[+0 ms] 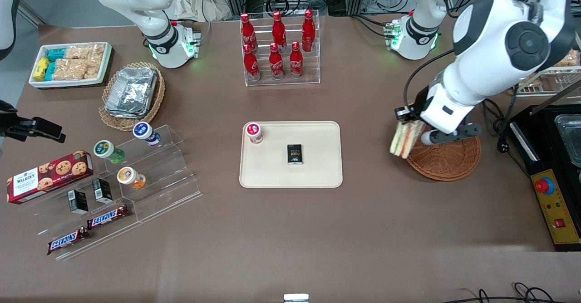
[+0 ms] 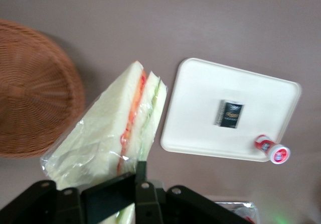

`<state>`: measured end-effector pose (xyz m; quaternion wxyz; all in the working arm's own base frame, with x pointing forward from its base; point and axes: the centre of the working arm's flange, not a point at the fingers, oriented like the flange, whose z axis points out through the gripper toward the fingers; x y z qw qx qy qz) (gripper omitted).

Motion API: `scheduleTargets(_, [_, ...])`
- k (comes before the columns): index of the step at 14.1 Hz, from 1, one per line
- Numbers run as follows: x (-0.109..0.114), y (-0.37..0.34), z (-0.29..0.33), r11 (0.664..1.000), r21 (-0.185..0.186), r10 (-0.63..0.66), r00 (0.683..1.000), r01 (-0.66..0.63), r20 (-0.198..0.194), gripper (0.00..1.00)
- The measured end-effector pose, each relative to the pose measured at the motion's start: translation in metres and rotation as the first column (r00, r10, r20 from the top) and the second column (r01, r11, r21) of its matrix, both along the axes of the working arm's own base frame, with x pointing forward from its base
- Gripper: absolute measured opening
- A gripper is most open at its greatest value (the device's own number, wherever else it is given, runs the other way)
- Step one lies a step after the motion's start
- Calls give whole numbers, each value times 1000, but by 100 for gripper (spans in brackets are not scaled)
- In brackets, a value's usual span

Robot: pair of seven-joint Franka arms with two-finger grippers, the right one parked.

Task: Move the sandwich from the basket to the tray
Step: 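Carry the sandwich over to the cream tray beside the black packet, then lower the sandwich onto the tray and open the left gripper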

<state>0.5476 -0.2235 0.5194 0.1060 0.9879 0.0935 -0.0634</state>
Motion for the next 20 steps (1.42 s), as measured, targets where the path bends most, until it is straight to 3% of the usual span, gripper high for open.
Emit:
scheduleTargets(3, [5,-53,-32,999,-52,17,1000,-16,22,2])
scheduleTargets(6, [9,-103,-76,986,-85,147,989,-146,6,2])
scheduleTargets(9, [7,-146,-114,948,-117,295,955,-295,-18,2])
scheduleTargets(13, [12,-152,-152,903,-122,410,911,-412,-45,2])
scheduleTargets(20, [-6,-144,-217,877,-138,463,886,-461,-16,2])
